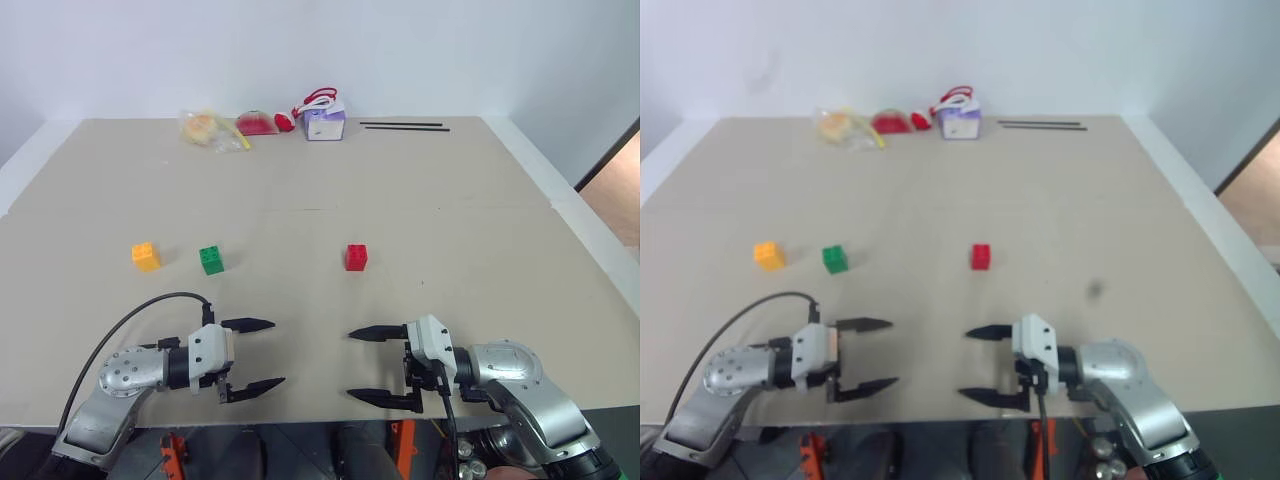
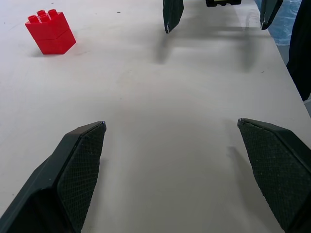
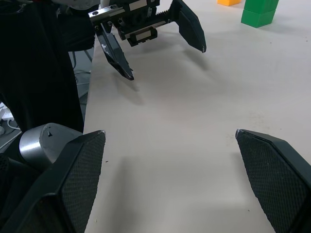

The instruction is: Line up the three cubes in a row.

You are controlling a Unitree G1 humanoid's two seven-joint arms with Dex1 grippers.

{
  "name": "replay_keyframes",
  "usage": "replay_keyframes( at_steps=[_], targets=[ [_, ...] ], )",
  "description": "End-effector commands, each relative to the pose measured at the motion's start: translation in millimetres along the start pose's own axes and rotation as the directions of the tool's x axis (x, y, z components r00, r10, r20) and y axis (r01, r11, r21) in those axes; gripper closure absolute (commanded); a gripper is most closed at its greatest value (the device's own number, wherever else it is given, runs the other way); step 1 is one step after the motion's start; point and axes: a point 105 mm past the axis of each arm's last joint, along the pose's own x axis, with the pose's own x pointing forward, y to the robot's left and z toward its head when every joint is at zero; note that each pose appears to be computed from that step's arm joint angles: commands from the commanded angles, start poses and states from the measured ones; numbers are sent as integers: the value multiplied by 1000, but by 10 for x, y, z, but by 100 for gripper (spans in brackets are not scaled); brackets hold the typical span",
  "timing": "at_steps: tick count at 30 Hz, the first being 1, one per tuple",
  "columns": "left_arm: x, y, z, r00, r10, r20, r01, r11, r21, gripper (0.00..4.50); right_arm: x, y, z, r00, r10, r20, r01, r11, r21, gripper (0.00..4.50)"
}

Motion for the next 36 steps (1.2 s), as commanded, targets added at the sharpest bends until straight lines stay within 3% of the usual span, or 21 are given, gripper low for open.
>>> replay_keyframes(
  at_steps=[1, 19, 23, 25, 27, 31, 34, 36],
  targets=[
    [-16, -44, 44, 999, -48, 9, 48, 999, 20, 0, 6, 33, 87, 1000, 6, 26, -6, 1000, -29, 6],
    [-75, -130, 48, 996, -86, 23, 87, 996, -21, 0, -32, 43, 73, 1000, -4, 25, 5, 1000, -17, 6],
    [-131, 250, 172, 985, 151, 80, -138, 979, -149, 0, -169, -336, 317, 956, -263, 132, 261, 965, 26, 6],
    [-151, 459, 263, 958, 268, 103, -247, 951, -185, 0, -259, -584, 422, 870, -454, 193, 447, 891, 79, 6],
    [-146, 651, 394, 922, 361, 139, -330, 922, -202, 0, -365, -833, 484, 734, -649, 201, 638, 760, 125, 6],
    [-68, 813, 603, 887, 422, 186, -396, 904, -163, 0, -561, -1096, 550, 458, -877, 145, 845, 480, 235, 6],
    [29, 813, 648, 882, 428, 194, -405, 902, -148, 0, -550, -1149, 476, 332, -942, 42, 899, 330, 287, 6],
    [95, 787, 665, 888, 413, 201, -389, 909, -149, 0, -404, -1170, 419, 303, -952, -47, 906, 273, 325, 6]
  ],
)
